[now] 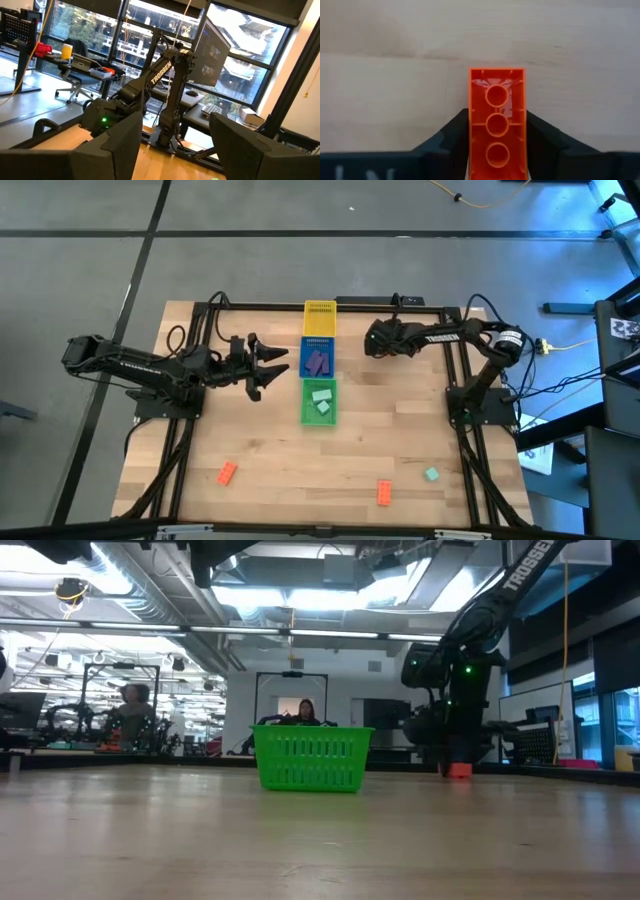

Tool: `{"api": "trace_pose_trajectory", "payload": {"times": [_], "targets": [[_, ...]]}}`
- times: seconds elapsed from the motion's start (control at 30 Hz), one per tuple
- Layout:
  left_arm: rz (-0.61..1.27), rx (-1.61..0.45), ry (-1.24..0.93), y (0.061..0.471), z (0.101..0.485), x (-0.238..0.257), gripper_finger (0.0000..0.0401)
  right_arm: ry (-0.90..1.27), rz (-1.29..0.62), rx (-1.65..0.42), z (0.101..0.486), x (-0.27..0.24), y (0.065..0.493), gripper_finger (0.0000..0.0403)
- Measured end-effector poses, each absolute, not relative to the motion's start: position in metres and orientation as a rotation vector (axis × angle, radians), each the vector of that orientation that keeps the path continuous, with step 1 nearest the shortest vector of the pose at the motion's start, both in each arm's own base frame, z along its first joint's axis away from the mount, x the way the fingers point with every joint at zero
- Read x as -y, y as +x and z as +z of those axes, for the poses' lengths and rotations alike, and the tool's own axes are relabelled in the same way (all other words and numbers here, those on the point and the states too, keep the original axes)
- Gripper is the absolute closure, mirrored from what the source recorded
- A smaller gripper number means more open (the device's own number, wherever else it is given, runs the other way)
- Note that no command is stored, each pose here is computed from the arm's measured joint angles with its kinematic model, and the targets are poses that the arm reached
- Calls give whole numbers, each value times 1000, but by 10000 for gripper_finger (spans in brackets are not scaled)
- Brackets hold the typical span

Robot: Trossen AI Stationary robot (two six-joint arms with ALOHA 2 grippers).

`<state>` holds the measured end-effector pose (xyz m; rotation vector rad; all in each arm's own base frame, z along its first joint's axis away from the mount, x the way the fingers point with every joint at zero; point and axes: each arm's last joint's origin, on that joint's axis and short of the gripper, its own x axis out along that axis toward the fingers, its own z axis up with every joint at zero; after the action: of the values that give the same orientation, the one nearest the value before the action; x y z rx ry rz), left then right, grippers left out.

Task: Sort & place blocks by color
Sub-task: Put the top orange game piece into the yellow basket

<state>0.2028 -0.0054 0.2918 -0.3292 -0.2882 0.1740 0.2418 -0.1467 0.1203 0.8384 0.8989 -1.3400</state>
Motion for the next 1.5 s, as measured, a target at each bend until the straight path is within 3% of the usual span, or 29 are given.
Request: {"api": "trace_pose_trajectory", "payload": {"times": [0.13,0.43,0.63,0.83,1.0,1.5], "targets": [[174,287,-329,203,292,5,178,743,-1237,-985,135,136,237,261],[203,291,-332,203,292,5,178,480,-932,-913,213,98,220,261],[206,285,-331,203,291,5,178,422,-535,-604,275,55,207,261],[208,283,-324,203,291,4,178,401,-335,-258,320,28,200,261],[208,272,-321,203,290,5,178,394,-239,-132,333,16,206,261],[208,266,-320,203,289,5,178,380,-196,-102,333,11,215,261]]}}
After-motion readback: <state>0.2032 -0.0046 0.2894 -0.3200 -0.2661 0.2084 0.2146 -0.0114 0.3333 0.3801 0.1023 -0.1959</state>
